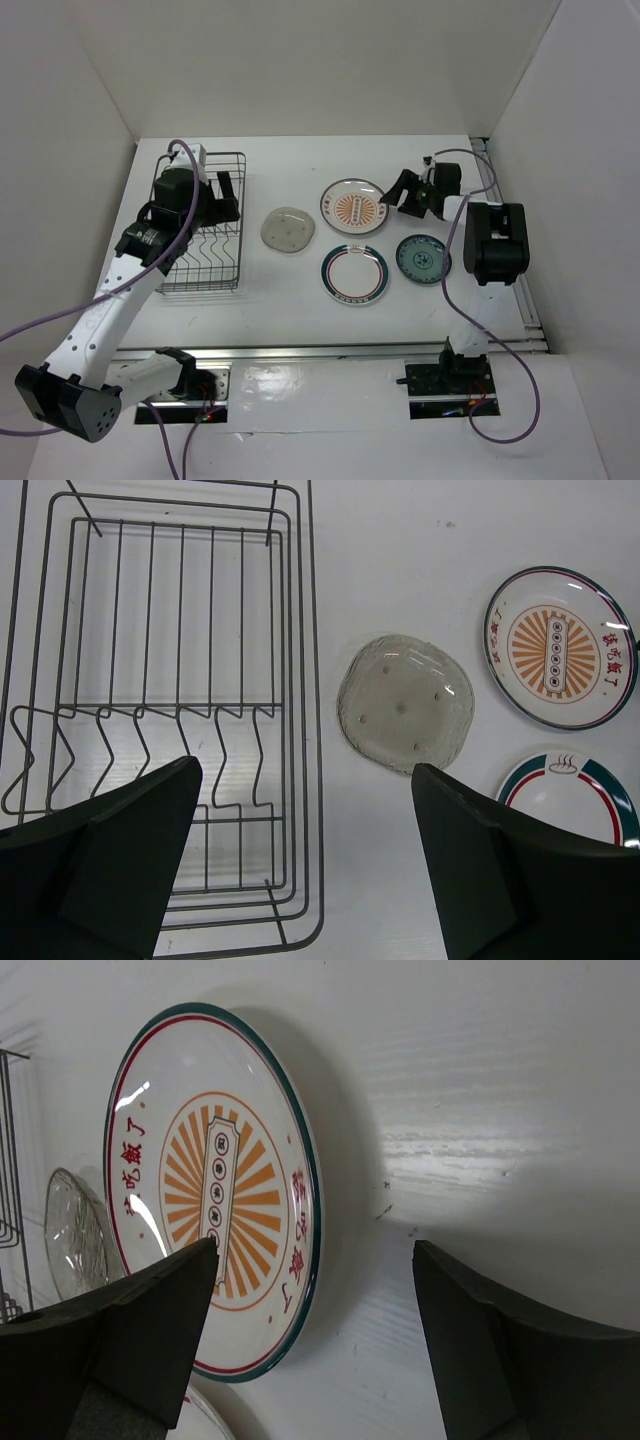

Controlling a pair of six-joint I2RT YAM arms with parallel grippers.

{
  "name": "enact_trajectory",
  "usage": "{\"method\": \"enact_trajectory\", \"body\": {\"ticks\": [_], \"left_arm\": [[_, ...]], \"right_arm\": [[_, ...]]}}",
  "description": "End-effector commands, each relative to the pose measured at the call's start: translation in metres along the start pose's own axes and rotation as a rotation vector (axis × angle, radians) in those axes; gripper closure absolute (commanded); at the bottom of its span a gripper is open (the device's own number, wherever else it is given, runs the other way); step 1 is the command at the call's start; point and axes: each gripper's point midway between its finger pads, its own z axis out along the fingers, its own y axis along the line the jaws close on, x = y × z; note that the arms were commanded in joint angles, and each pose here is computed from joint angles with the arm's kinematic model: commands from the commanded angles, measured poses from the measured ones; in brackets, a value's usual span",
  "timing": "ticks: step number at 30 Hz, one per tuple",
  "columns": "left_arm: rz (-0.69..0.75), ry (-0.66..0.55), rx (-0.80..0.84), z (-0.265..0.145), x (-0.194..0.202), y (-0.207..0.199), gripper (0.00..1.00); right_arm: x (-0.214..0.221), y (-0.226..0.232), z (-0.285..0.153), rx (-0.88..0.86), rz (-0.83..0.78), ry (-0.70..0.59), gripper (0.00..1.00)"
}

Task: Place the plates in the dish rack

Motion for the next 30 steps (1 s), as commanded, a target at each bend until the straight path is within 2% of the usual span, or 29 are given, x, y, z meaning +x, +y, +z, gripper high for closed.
{"method": "enact_trajectory", "body": {"ticks": [1,5,10,15,18,20,21,22,24,26,27,28,30], "left_arm": [[0.009,-0.035,0.026,0.0,-0.009,-0.004,0.0],[0.01,-0.029,0.015,0.003,-0.007,-0.003,0.0],[0.016,-0.008,0.008,0.01,-0.002,-0.003,0.0],[0.02,0.018,0.02,0.013,0.002,-0.006,0.0],[0.025,0.041,0.013,0.018,0.006,-0.006,0.0],[0.028,0.051,0.01,0.019,0.007,-0.006,0.0],[0.028,0.051,0.01,0.019,0.007,-0.006,0.0],[0.028,0.051,0.01,0.019,0.007,-0.006,0.0],[0.028,0.051,0.01,0.019,0.007,-0.006,0.0],[0.028,0.051,0.01,0.019,0.007,-0.006,0.0],[0.028,0.051,0.01,0.019,0.007,-0.006,0.0],[0.03,0.06,0.007,0.022,0.009,-0.006,0.0],[0.03,0.06,0.007,0.022,0.009,-0.006,0.0]], "right_arm": [[-0.012,0.016,0.01,-0.069,-0.052,-0.02,0.17],[-0.012,0.012,0.017,-0.064,-0.045,-0.01,0.3],[-0.004,0.013,0.019,-0.091,-0.042,0.01,0.33],[0.012,0.015,0.022,-0.147,-0.009,0.042,0.43],[0.017,0.011,0.024,-0.144,-0.004,0.049,0.57],[0.021,0.01,0.025,-0.149,0.011,0.06,0.57],[0.024,0.008,0.027,-0.146,0.016,0.067,0.62],[0.024,0.008,0.027,-0.146,0.016,0.067,0.63],[0.027,0.005,0.029,-0.141,0.031,0.076,0.73],[0.024,0.0,0.028,-0.128,0.048,0.066,0.79],[0.027,-0.002,0.03,-0.124,0.064,0.074,0.84],[0.019,-0.006,0.029,-0.11,0.081,0.054,0.96],[0.018,-0.018,0.026,-0.089,0.129,0.054,1.0]]}}
